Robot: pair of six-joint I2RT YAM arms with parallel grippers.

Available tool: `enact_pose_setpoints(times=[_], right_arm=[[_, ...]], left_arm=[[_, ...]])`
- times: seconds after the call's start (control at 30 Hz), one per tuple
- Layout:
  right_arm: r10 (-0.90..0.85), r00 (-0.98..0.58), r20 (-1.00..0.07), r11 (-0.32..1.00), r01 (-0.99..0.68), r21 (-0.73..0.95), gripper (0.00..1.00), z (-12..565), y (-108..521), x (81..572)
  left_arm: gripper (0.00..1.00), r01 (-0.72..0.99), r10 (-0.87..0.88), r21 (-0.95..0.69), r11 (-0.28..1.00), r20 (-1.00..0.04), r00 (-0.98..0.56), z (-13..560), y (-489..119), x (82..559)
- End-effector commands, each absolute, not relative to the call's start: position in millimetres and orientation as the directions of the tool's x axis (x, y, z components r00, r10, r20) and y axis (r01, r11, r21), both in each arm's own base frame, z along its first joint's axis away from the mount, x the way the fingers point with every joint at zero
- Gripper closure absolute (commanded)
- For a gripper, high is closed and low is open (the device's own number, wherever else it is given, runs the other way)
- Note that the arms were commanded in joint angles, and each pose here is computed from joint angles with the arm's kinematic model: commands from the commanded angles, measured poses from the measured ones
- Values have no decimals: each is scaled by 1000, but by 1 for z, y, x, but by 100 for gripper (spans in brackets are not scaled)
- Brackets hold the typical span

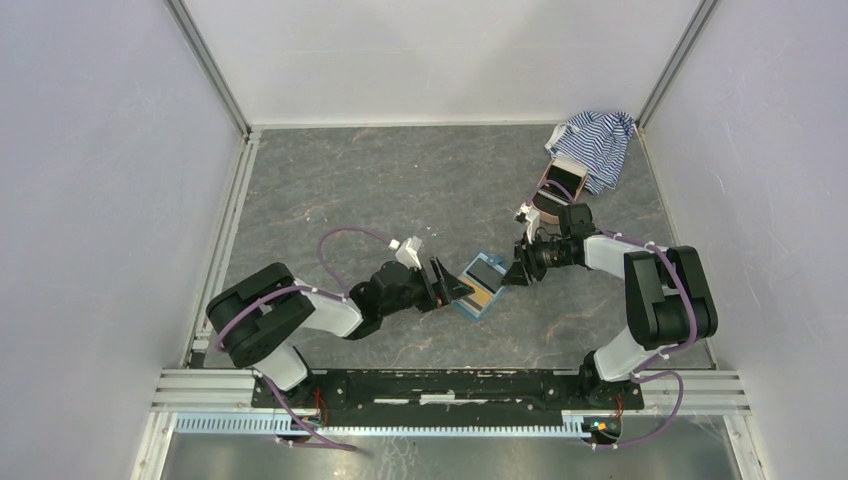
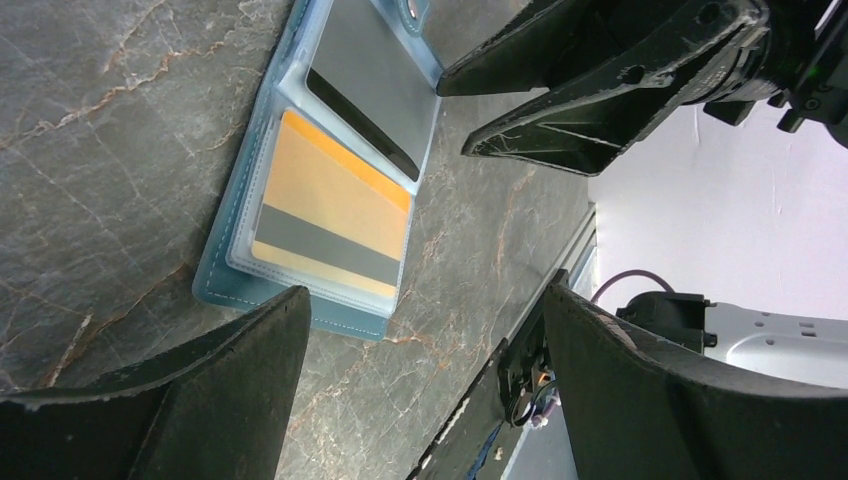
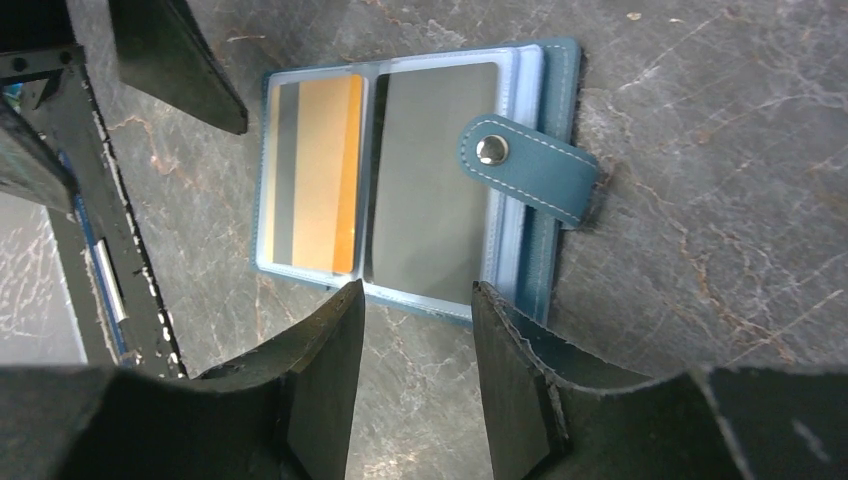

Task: Put the credit cards into the card holder
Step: Insert the credit card into the card holder.

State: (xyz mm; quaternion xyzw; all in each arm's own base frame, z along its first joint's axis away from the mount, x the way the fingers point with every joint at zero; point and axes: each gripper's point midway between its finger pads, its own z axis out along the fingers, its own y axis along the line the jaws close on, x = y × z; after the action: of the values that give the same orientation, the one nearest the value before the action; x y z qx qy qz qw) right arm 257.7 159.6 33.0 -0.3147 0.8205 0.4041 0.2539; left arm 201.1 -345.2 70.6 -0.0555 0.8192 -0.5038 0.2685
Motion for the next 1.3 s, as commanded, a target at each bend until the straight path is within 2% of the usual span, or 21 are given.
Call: enact_pose_setpoints(times=[0.0, 0.17, 0.4, 0.57, 0.73, 0.93, 1.17, 1.27], right_arm=[[-291, -638, -713, 417, -755, 506, 51, 50, 167, 262], [-279, -641, -715, 397, -755, 522, 51, 55, 170, 260], [-289, -632, -719, 523, -733, 435, 49, 48, 156, 278], [-299, -638, -709, 549, -723, 419, 48, 42, 152, 280], [-304, -664, -683, 523, -716, 463, 48, 35, 155, 274], [-300, -610, -733, 492, -758, 429, 48, 49, 159, 275], [-274, -606, -747, 443, -769, 461, 51, 60, 166, 266], [-269, -606, -749, 427, -772, 472, 51, 62, 169, 261]], left_arm=[[9, 173, -367, -875, 452, -359, -858, 79, -356, 203], [9, 168, -362, -874, 456, -354, -862, 77, -357, 203], [9, 161, -358, -851, 500, -372, -856, 79, -354, 207], [10, 147, -352, -836, 529, -373, -858, 79, -352, 207], [11, 134, -347, -837, 531, -359, -866, 76, -352, 205], [12, 131, -345, -829, 543, -363, -866, 75, -351, 206], [13, 191, -330, -772, 606, -462, -823, 99, -344, 217], [12, 212, -336, -775, 595, -479, -811, 113, -346, 220]])
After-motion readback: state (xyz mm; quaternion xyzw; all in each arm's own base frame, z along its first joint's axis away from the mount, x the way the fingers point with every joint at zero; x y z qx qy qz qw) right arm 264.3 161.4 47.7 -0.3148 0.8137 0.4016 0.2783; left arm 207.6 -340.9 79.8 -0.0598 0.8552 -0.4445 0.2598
